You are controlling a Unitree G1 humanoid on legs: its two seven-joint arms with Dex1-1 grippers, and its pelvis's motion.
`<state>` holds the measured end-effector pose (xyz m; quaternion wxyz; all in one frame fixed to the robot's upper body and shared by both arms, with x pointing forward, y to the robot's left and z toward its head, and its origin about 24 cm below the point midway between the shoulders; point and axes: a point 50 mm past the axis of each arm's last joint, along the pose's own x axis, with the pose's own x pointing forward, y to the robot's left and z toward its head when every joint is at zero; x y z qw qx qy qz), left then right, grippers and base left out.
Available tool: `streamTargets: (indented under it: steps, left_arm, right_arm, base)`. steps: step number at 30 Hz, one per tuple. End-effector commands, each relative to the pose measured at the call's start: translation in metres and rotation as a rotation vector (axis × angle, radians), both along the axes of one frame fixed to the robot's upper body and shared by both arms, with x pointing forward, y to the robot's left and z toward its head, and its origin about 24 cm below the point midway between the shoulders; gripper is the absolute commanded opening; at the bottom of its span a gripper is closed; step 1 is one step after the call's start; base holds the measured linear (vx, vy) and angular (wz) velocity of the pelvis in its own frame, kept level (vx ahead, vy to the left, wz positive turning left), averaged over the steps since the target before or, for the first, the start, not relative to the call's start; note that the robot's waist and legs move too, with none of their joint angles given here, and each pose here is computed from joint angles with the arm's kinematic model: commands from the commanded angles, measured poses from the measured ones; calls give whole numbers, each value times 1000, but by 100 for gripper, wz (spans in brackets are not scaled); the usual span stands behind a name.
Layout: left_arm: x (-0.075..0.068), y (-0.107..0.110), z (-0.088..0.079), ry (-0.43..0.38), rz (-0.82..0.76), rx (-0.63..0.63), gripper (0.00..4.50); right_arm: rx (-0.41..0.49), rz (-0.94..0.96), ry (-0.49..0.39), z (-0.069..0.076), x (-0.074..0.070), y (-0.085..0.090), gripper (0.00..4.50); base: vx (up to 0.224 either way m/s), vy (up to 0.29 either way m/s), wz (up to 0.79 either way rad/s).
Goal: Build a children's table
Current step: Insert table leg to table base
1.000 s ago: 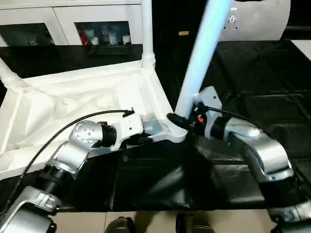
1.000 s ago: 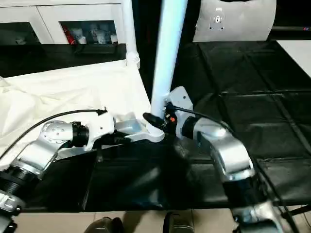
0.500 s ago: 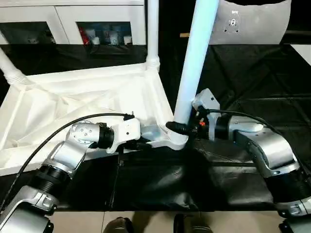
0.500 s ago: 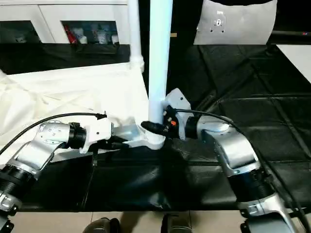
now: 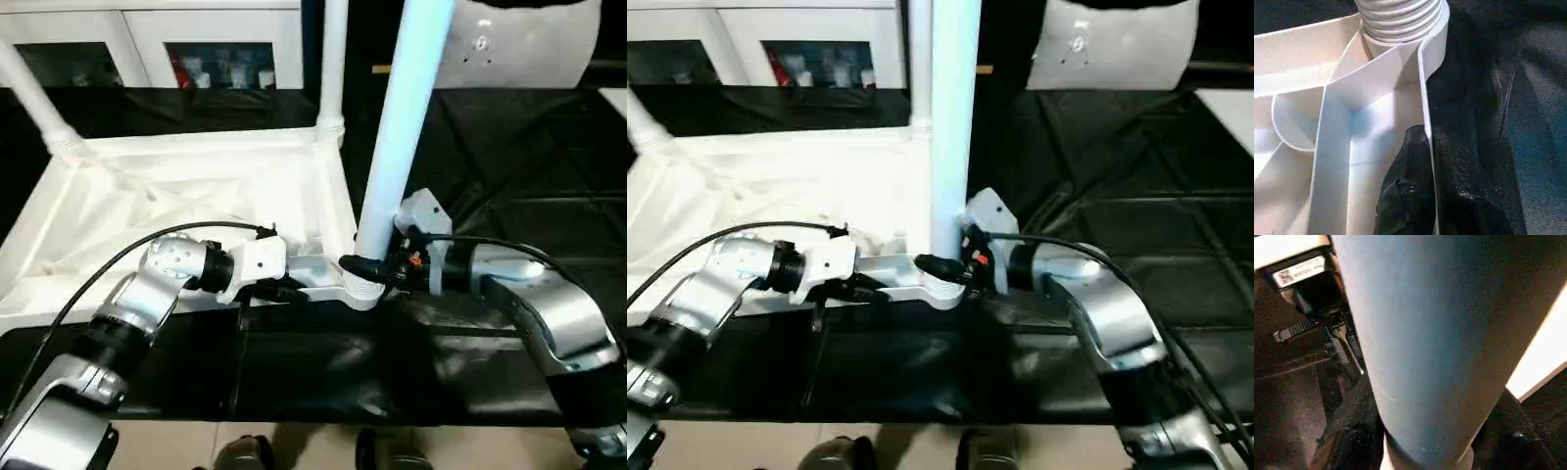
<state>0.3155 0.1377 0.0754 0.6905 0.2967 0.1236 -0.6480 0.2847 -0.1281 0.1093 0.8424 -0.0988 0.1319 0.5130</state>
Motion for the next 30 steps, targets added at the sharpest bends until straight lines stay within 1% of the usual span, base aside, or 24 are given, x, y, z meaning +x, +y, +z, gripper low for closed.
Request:
streamTargets:
  steps: [1,7,13,17,18,19,20,22,24,25,26,29,30]
  left_arm:
    - [8,-11,12,-67,-29,3,0]
    - [12,-5,15,-67,-27,14,0]
    - [13,-3,16,-59,-17,8,0]
    - [11,4,13,-39,40,-7,0]
    - [6,14,10,-30,132,-6,0]
    - [4,18,9,-27,167,-5,0]
    - [4,18,8,-27,169,-5,0]
    - [-4,22,10,-20,300,-43,0]
    - [-9,22,10,-25,368,-55,0]
    - [-13,19,9,-29,401,-59,0]
    - [-13,19,9,-29,401,-59,0]
    - [-24,-1,5,-50,471,-69,0]
    - [-24,-1,5,-50,471,-69,0]
  right_arm:
    - [-42,87,196,-41,-23,12,190]
    - [-65,125,223,-49,-35,14,190]
    - [-64,112,233,-52,-35,13,190]
    - [-50,66,234,-54,-32,14,190]
    - [-47,-43,208,-56,-21,11,190]
    - [-48,-88,195,-56,-16,10,190]
    - [-49,-91,195,-56,-16,10,190]
    - [-43,-223,153,-56,-3,8,190]
    - [-34,-287,132,-54,2,9,190]
    - [-28,-323,116,-53,5,10,190]
    - [-28,-323,116,-53,5,10,190]
    - [-11,-411,65,-49,15,16,190]
    - [-11,-411,65,-49,15,16,190]
  base:
    - [0,0,0]
    - [0,0,0]
    - [0,0,0]
    - [0,0,0]
    - [0,0,0]
    - [0,0,0]
    - [0,0,0]
    - [0,0,0]
    - [-18,25,-8]
    - [-87,49,-13]
    - [-87,49,-13]
    - [6,-36,13]
    - [79,-32,-29]
